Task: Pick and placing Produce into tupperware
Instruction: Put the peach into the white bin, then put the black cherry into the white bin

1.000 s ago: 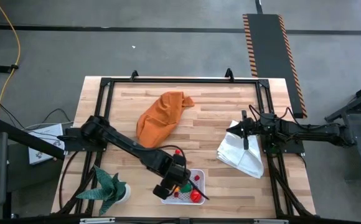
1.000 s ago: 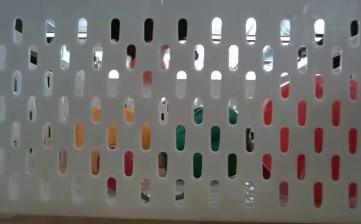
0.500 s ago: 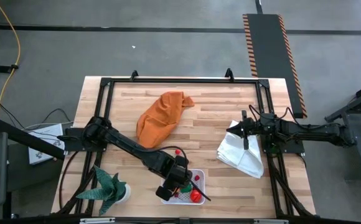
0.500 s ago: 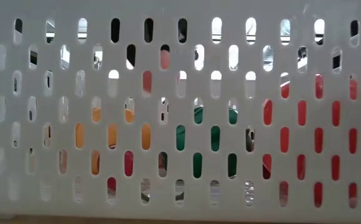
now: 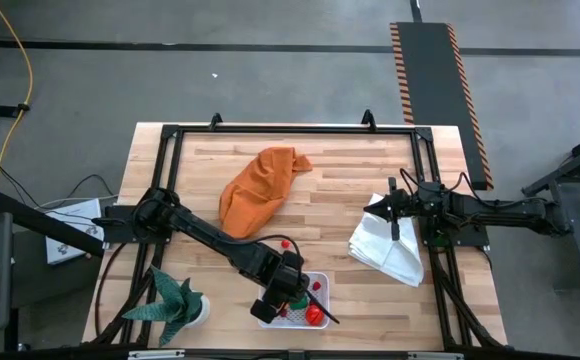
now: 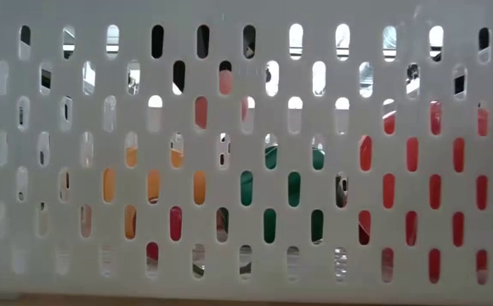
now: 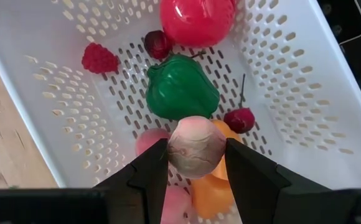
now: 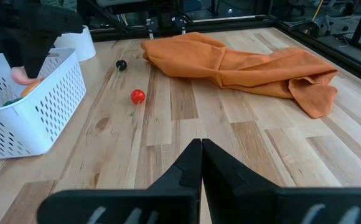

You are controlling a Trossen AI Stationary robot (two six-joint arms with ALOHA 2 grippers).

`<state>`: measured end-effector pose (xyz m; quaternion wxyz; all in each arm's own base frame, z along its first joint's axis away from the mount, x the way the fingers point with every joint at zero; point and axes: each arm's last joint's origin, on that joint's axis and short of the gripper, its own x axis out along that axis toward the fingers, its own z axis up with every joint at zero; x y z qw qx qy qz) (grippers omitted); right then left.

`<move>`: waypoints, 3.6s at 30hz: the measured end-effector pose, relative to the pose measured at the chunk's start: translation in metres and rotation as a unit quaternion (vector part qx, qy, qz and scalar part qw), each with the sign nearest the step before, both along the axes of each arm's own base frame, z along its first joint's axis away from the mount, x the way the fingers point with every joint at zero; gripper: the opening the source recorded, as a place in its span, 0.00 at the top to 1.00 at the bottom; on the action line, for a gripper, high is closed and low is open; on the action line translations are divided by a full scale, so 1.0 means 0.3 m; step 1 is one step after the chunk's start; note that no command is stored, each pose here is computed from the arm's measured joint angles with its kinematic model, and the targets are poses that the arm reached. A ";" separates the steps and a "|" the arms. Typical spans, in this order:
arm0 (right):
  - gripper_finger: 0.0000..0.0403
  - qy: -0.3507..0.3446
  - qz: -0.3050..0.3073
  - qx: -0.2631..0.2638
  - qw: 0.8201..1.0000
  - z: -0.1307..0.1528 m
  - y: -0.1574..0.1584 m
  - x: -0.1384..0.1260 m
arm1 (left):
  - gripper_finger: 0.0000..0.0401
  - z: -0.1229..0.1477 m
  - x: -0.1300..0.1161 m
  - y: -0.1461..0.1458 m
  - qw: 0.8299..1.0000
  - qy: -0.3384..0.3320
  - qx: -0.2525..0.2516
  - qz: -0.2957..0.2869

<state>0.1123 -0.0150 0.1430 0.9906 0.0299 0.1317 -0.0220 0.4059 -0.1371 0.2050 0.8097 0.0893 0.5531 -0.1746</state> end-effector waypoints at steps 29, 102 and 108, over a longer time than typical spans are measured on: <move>1.00 0.000 0.000 0.000 1.000 0.000 0.000 0.000 | 0.57 0.118 0.011 -0.003 1.000 -0.007 0.006 -0.025; 1.00 0.000 0.000 0.000 1.000 0.000 0.000 0.000 | 0.97 0.637 -0.381 0.571 0.991 0.043 0.030 0.123; 1.00 0.000 0.000 0.000 1.000 0.000 0.000 0.000 | 0.97 0.600 -0.493 0.614 0.987 0.058 0.023 0.150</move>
